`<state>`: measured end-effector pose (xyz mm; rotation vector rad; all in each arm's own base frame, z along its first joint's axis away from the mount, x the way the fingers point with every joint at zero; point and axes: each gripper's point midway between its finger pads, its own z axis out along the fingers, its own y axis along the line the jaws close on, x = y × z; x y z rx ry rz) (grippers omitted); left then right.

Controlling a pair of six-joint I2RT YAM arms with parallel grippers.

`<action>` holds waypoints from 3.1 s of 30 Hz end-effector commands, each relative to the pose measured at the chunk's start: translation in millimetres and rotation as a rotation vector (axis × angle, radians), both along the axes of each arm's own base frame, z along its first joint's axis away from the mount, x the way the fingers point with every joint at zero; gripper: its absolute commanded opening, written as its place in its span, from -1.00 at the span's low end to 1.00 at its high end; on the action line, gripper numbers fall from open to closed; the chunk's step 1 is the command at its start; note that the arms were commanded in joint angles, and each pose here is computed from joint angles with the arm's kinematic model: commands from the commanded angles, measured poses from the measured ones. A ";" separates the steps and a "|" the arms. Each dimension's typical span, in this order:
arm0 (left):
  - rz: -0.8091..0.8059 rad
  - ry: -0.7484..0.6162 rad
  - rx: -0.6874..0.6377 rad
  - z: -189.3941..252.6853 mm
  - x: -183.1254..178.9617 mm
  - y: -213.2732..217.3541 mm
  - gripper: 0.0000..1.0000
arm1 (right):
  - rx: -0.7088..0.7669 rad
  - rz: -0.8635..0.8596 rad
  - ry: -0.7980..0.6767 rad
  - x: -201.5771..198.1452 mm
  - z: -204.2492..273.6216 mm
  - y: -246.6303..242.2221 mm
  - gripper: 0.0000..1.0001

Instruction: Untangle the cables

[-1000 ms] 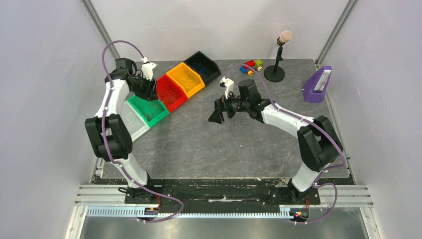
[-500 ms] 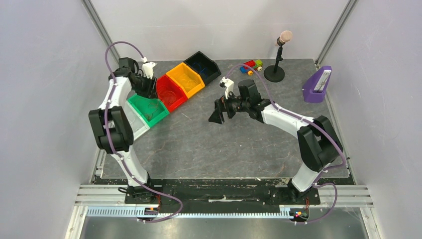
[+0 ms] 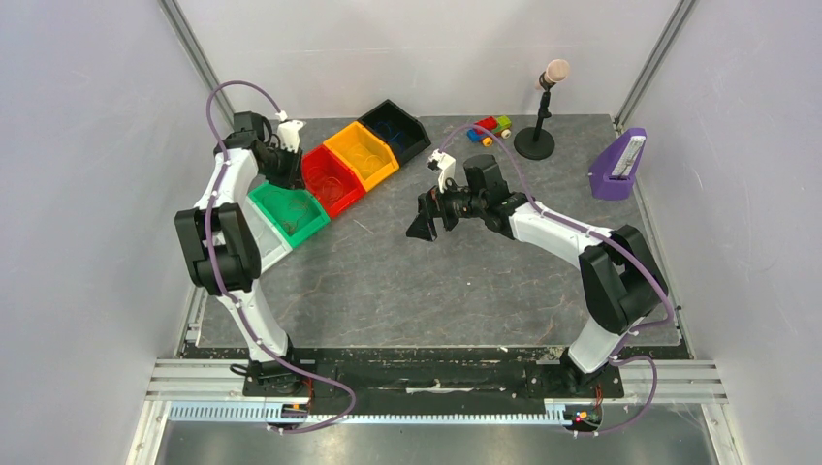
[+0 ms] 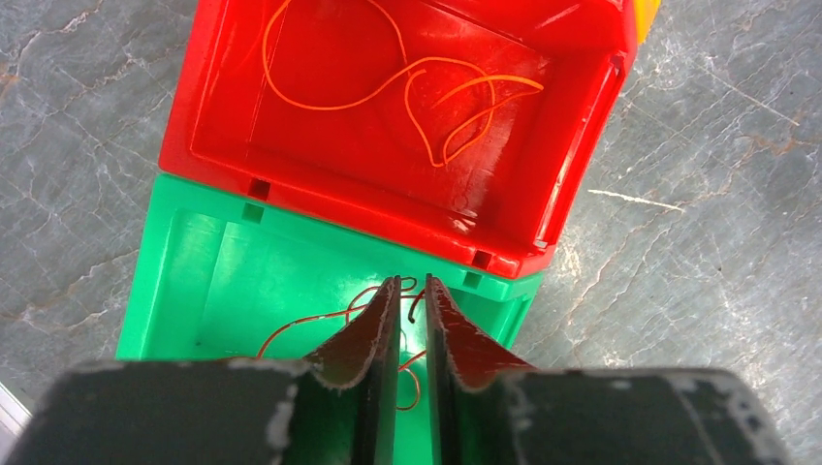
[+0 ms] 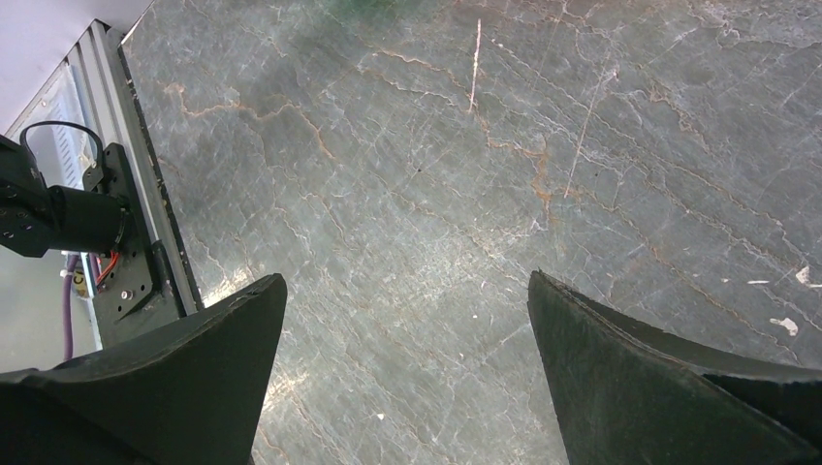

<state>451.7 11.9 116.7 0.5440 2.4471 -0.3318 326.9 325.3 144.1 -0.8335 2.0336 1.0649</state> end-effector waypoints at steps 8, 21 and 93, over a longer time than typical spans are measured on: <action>0.063 -0.091 0.066 26.1 13.1 15.3 -0.95 | 0.027 0.004 -0.014 3.6 10.5 2.8 0.96; 0.029 -0.136 0.466 -7.5 -6.6 86.0 -0.95 | 0.022 0.009 -0.021 0.8 10.2 0.3 0.96; 0.028 -0.190 -0.005 132.0 -63.6 -135.2 0.56 | -0.226 -0.579 -0.217 32.2 16.7 -241.8 0.96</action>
